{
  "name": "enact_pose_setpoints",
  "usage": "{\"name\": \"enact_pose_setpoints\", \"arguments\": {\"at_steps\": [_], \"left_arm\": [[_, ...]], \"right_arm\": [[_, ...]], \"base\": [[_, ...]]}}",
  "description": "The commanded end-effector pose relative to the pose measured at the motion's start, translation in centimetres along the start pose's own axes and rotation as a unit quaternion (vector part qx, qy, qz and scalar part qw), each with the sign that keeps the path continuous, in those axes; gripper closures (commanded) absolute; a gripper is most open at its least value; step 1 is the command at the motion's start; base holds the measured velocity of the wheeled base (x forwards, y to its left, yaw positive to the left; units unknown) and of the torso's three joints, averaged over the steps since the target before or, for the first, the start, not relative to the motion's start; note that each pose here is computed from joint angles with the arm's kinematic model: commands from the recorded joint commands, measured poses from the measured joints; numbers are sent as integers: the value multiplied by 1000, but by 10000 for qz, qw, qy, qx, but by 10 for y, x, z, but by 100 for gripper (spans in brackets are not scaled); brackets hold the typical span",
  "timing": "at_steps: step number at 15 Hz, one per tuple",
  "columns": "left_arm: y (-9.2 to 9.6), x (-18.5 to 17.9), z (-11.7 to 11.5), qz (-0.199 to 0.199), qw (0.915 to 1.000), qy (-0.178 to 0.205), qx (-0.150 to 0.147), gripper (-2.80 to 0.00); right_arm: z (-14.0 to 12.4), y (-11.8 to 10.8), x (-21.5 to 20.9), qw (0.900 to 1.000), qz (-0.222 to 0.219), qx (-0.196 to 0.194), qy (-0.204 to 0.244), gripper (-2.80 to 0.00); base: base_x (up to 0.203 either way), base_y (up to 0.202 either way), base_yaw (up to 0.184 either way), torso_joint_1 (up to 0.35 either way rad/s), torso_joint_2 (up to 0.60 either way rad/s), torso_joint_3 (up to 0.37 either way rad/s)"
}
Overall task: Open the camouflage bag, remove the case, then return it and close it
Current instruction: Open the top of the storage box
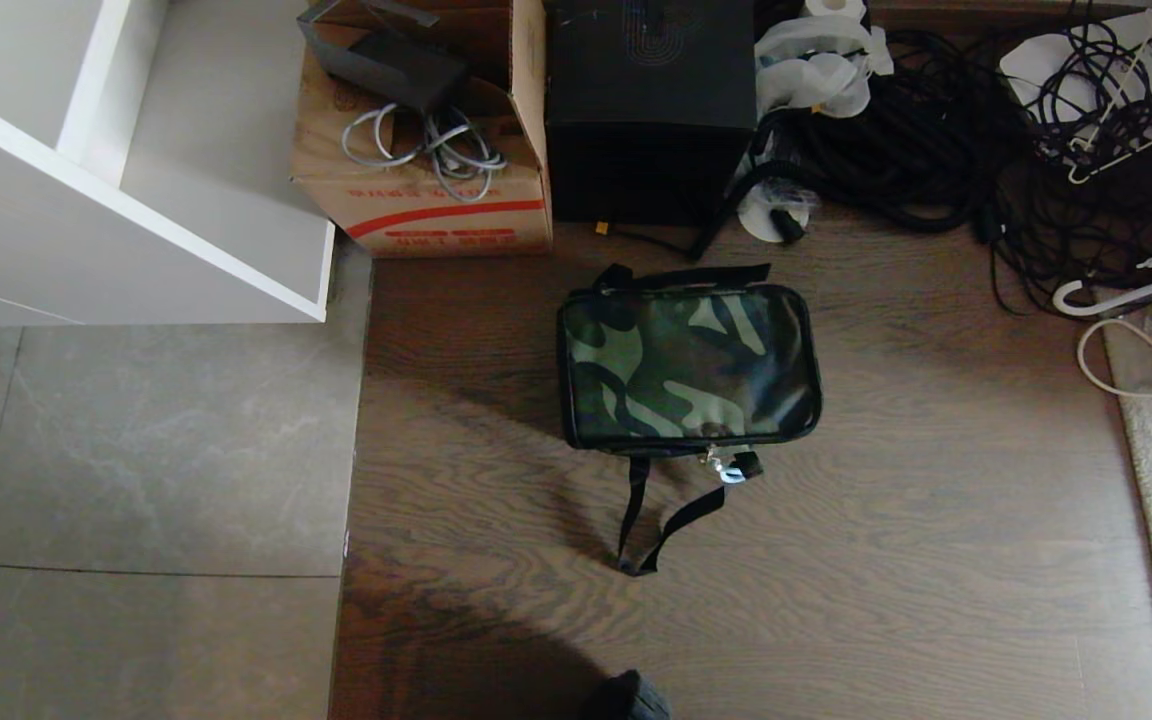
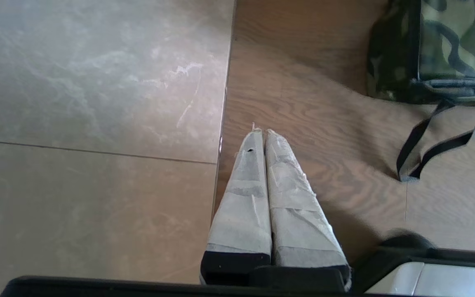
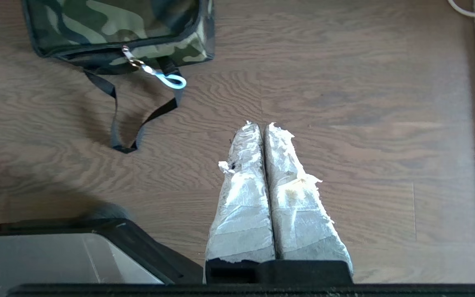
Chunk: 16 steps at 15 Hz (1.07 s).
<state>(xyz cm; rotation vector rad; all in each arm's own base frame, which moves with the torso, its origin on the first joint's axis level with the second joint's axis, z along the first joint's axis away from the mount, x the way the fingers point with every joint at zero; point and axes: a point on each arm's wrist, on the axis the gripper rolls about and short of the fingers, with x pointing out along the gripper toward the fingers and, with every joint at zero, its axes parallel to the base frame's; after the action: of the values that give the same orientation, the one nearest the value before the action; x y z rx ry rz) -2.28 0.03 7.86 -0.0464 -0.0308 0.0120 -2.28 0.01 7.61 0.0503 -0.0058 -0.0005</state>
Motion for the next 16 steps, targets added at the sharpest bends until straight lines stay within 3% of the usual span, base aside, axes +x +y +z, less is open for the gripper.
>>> {"name": "enact_pose_setpoints", "arguments": {"at_steps": [1,8,16], "left_arm": [[0,1,-2,0,10000,37,1,0],[0,1,-2,5,10000,37,1,0],[0,1,-2,0,10000,37,9,0]], "right_arm": [[0,0,0,10000,4,1,-9,0],[0,0,0,10000,3,1,-3,0],[0,0,0,10000,4,1,-9,0]], "base": [[0,0,0,0,0,0],[-1,118,-1,3,1,3],[0,0,0,0,0,0]]}}
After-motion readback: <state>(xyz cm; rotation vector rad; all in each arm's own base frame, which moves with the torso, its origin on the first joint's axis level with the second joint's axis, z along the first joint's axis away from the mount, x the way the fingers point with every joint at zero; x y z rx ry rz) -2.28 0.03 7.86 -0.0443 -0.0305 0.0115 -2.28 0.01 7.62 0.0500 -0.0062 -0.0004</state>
